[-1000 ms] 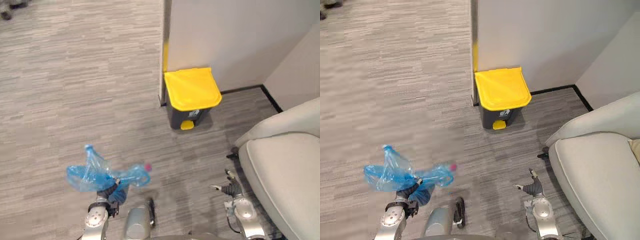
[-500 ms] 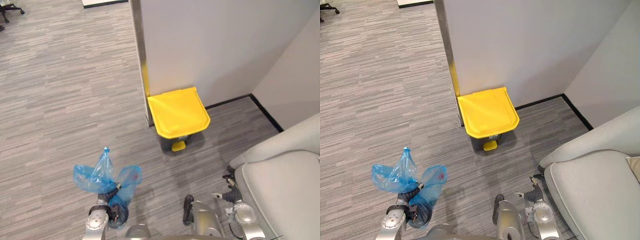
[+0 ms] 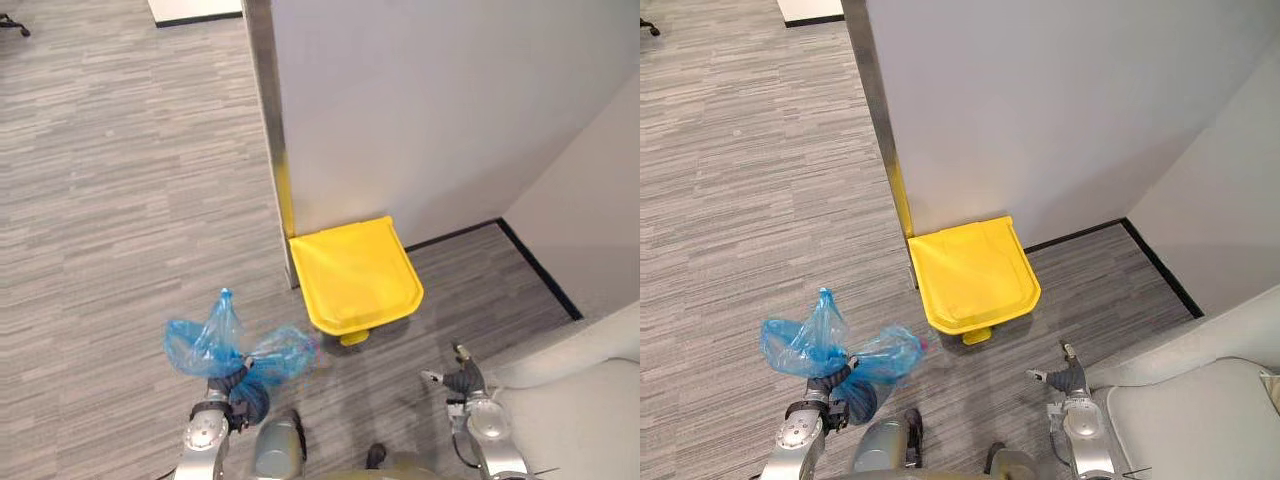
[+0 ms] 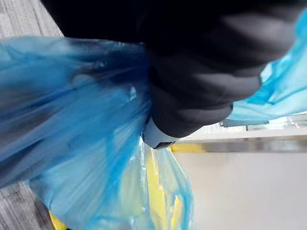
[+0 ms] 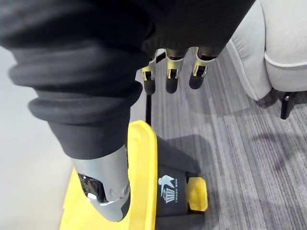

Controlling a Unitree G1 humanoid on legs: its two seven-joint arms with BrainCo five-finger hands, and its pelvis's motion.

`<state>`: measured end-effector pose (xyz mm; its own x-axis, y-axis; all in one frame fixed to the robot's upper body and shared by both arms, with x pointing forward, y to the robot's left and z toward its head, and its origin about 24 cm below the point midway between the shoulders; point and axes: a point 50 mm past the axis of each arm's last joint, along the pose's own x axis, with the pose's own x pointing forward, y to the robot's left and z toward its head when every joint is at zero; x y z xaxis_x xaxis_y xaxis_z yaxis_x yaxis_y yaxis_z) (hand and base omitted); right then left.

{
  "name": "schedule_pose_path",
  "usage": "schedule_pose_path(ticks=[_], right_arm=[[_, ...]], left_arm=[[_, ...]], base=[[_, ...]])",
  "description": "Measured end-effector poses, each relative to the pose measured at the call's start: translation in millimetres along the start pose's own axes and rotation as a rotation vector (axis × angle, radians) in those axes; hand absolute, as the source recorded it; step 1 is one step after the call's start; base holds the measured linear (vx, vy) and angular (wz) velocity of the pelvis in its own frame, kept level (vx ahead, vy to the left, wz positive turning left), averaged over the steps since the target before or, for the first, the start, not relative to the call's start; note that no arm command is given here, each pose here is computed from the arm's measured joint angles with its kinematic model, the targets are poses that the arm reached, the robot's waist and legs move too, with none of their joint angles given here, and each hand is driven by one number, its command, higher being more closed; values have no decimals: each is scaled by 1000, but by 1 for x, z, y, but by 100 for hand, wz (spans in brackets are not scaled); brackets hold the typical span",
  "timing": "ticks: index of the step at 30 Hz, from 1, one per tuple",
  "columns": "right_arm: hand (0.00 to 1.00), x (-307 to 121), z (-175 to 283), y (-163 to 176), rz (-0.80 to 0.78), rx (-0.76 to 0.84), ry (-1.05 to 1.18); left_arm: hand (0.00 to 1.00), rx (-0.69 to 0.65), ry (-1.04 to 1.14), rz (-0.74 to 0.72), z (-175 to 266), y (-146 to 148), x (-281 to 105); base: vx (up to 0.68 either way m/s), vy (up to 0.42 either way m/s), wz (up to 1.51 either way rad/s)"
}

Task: Gather rubbish on tea table into small bin, then transfer packed bag to large trash can.

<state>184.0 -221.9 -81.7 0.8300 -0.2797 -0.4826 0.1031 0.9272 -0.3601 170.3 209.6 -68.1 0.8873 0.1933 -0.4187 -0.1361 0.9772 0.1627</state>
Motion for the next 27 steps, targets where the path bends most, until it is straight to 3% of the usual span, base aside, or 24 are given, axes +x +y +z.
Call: schedule_pose_path(ticks=[11, 27], right_arm=[[0, -15, -22, 9, 39, -31, 66], [0, -13, -40, 3, 24, -35, 152]], left_arm=[[100, 68, 30, 4, -8, 13, -7], [100, 5, 72, -28, -15, -10, -1]], base=[[87, -24, 15], [60, -34, 13]])
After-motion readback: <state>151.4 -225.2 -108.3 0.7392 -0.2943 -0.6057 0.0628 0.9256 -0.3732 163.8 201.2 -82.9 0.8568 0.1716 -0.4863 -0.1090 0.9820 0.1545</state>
